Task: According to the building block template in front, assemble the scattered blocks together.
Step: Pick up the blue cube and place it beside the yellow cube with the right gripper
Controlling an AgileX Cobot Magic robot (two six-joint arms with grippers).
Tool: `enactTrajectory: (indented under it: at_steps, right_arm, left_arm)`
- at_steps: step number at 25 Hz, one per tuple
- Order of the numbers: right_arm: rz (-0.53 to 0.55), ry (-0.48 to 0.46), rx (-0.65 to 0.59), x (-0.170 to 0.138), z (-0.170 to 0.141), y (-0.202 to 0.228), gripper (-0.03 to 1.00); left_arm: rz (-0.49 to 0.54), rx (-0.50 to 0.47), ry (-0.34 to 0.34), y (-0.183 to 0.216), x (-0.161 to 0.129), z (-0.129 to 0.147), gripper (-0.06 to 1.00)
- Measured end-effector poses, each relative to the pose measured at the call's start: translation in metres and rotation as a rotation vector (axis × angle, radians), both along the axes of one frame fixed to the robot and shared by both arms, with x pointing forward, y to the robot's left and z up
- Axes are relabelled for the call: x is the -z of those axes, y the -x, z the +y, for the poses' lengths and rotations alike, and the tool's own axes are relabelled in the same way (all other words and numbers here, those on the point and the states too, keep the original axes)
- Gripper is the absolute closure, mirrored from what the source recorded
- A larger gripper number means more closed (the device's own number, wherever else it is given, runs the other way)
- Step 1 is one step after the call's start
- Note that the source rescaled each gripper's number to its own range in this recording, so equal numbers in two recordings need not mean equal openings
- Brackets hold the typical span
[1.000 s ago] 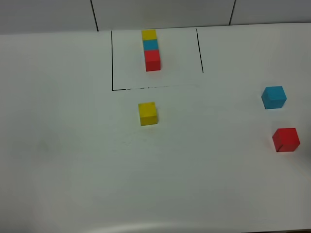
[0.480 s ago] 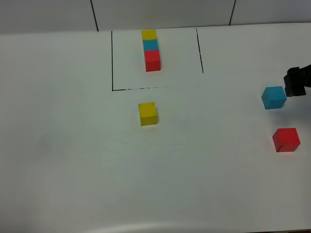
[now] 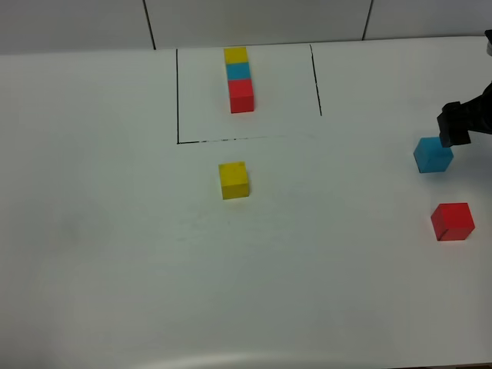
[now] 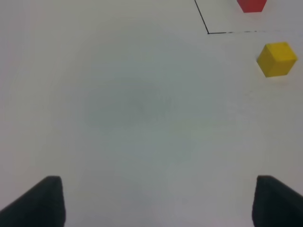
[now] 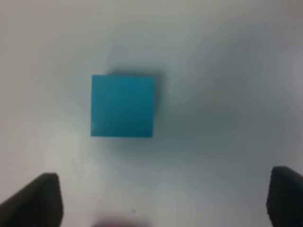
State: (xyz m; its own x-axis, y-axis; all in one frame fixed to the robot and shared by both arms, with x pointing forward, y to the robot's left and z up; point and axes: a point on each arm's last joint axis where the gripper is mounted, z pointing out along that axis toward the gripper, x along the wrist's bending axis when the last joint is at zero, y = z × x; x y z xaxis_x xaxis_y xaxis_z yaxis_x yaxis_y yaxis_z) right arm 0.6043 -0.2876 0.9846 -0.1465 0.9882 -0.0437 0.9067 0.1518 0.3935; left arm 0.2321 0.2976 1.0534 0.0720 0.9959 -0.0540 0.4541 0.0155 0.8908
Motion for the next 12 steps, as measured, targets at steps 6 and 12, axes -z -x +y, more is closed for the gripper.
enactTrajectory:
  at_steps: [6, 12]
  right_arm:
    - [0.041, -0.005, 0.004, 0.020, 0.001, -0.006, 0.22]
    - [0.068, -0.024, 0.008, 0.031, 0.005, -0.019, 0.12]
  left_arm:
    - [0.000, 0.000, 0.000, 0.000, 0.000, 0.000, 0.10]
    - [0.000, 0.000, 0.000, 0.000, 0.000, 0.000, 0.10]
